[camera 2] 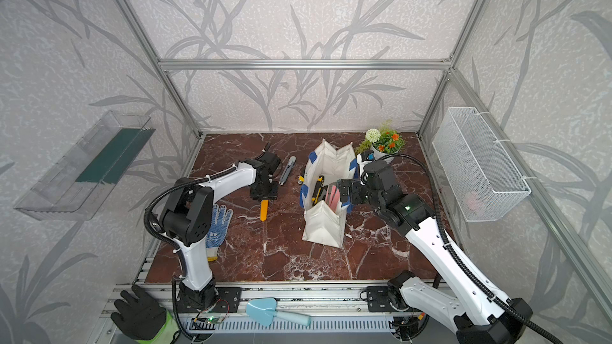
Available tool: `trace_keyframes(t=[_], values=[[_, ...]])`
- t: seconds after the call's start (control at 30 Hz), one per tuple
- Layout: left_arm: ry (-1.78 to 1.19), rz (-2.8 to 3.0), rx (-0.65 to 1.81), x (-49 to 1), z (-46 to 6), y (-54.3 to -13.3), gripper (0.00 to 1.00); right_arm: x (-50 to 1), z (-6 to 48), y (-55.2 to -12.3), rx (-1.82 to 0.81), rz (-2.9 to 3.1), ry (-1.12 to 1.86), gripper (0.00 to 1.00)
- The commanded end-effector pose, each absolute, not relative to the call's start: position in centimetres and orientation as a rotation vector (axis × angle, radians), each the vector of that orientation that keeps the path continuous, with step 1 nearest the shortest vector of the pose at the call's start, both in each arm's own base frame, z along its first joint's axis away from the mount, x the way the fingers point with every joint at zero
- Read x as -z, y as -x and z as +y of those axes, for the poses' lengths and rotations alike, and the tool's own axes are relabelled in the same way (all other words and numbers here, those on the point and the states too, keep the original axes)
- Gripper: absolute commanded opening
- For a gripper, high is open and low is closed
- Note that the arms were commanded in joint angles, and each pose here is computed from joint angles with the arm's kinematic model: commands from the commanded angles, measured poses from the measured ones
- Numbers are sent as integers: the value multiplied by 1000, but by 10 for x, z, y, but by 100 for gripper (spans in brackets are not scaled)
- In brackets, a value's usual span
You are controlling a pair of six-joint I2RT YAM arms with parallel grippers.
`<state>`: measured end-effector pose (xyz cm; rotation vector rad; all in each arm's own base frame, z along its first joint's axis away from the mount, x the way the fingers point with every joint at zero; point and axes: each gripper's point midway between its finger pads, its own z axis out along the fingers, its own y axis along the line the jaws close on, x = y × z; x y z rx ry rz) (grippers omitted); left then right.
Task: Place the art knife into the pouch
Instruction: Pick up the utility knife at the center of the board.
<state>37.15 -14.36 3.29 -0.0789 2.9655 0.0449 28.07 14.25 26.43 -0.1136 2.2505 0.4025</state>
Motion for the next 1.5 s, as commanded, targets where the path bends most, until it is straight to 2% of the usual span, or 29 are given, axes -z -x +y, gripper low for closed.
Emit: trace_keyframes(t=[0.0, 0.23, 0.37, 0.47, 0.67, 1.2, 1.47], values=[[62, 3022, -157, -18, -131, -375, 51, -279, 132, -276, -381, 2225, 109, 99], [61, 3026, -190, -12, -127, -385, 50, -279, 116, -270, -362, 2214, 68, 99], [52, 3036, -173, -8, -131, -387, 42, -276, 112, -269, -357, 2226, 52, 99], [49, 3041, -165, -6, -132, -387, 29, -276, 110, -269, -355, 2225, 43, 99], [43, 3016, -133, -15, -136, -391, 25, -277, 109, -269, -371, 2223, 35, 99], [48, 2764, 96, -138, -160, -407, 21, -285, 134, -270, -546, 2187, 73, 99], [-56, 2606, 186, -215, -193, -406, 21, -285, 138, -270, -590, 2182, 45, 99]])
